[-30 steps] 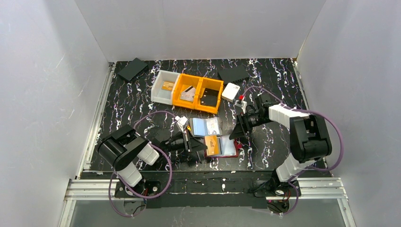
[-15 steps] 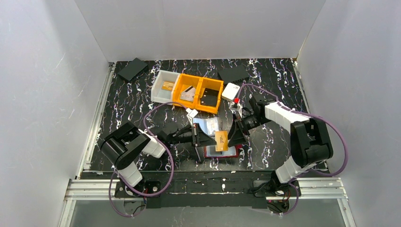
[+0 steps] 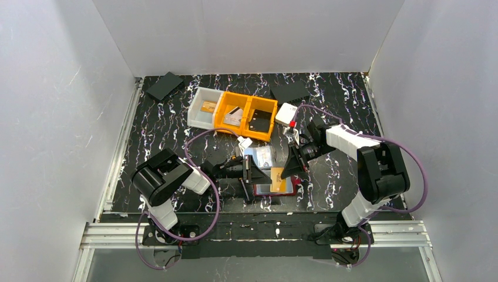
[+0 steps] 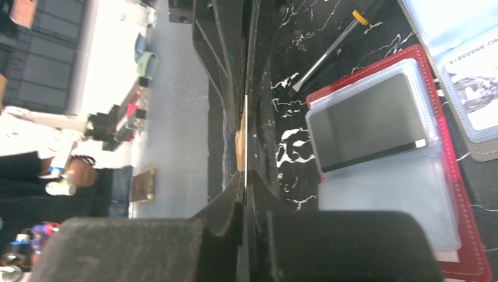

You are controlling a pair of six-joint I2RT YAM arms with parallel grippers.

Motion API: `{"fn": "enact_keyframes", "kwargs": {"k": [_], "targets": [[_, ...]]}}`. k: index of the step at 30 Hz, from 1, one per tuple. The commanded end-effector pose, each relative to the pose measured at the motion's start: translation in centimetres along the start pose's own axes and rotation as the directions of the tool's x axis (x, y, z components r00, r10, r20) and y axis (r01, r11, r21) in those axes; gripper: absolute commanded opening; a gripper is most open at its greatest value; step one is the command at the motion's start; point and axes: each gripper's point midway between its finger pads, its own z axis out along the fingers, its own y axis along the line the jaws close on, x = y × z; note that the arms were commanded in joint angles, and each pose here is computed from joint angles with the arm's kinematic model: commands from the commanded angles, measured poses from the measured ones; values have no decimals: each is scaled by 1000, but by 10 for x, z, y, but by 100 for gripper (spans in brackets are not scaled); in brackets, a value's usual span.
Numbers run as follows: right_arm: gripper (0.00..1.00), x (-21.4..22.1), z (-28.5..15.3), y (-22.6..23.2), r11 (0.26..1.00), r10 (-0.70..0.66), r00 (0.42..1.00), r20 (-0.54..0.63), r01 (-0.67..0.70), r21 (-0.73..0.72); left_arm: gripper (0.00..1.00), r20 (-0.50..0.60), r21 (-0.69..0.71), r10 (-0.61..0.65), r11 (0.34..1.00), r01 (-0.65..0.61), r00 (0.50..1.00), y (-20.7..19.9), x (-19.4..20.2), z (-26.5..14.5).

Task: Take the credit cards out of the card holder
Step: Place the credit card in the storage box.

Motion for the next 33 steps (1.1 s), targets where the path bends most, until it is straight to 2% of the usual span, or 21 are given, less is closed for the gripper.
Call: {"fn": "enact_keyframes", "kwargs": {"k": [1, 2, 3, 9, 11, 14, 18, 21, 23, 25, 26, 28, 30, 31, 32, 33], "targets": [[2, -13, 1, 8, 999, 18, 999, 42, -15, -50, 0, 18, 42, 26, 999, -26, 1000, -11, -8, 4], [1, -14, 1, 8, 998, 24, 999, 47, -22, -52, 6, 33, 37, 19, 999, -21, 999, -11, -9, 4], [1, -15, 1, 6, 998, 23, 998, 56, -20, -51, 20, 57, 26, 10, 1000, -12, 998, -9, -12, 3], [1, -36, -7, 8, 991, 93, 980, 178, -74, -111, 60, 206, -29, 8, 1000, -2, 979, -7, -28, -7], [1, -40, -12, 12, 981, 139, 967, 212, -105, -166, 67, 229, -23, 9, 1000, -4, 973, -12, -33, -8], [1, -43, -14, 13, 988, 117, 967, 228, -89, -127, 68, 235, 14, 14, 1000, -18, 972, -26, -41, 0], [1, -45, -17, 12, 989, 118, 964, 236, -93, -117, 67, 245, 37, 17, 999, -27, 969, -36, -49, 10], [1, -44, -18, 9, 988, 128, 963, 237, -103, -115, 62, 246, 26, -4, 1000, -2, 969, -29, -49, 13], [1, -44, -19, 8, 989, 127, 963, 239, -104, -107, 50, 231, 28, -30, 999, 24, 972, -25, -46, 15], [1, -43, -19, 6, 990, 128, 962, 240, -108, -96, 32, 215, 35, -43, 999, 36, 976, -24, -44, 17], [1, -43, -19, 5, 990, 129, 962, 240, -109, -93, 19, 208, 38, -45, 999, 38, 977, -25, -43, 17], [1, -43, -19, 5, 990, 130, 962, 241, -112, -87, 0, 202, 42, -38, 999, 30, 979, -26, -43, 17], [1, -43, -19, 4, 991, 124, 962, 242, -108, -78, 0, 199, 41, -10, 999, 2, 980, -27, -43, 14], [4, -43, -19, 4, 992, 118, 963, 243, -103, -73, 0, 197, 43, 6, 999, -15, 980, -27, -45, 11], [20, -43, -19, 5, 993, 105, 964, 244, -91, -69, 0, 192, 45, 25, 998, -34, 981, -28, -47, 5], [40, -44, -20, 5, 995, 90, 965, 246, -77, -62, 0, 182, 42, 47, 998, -56, 982, -26, -48, -2]]}}
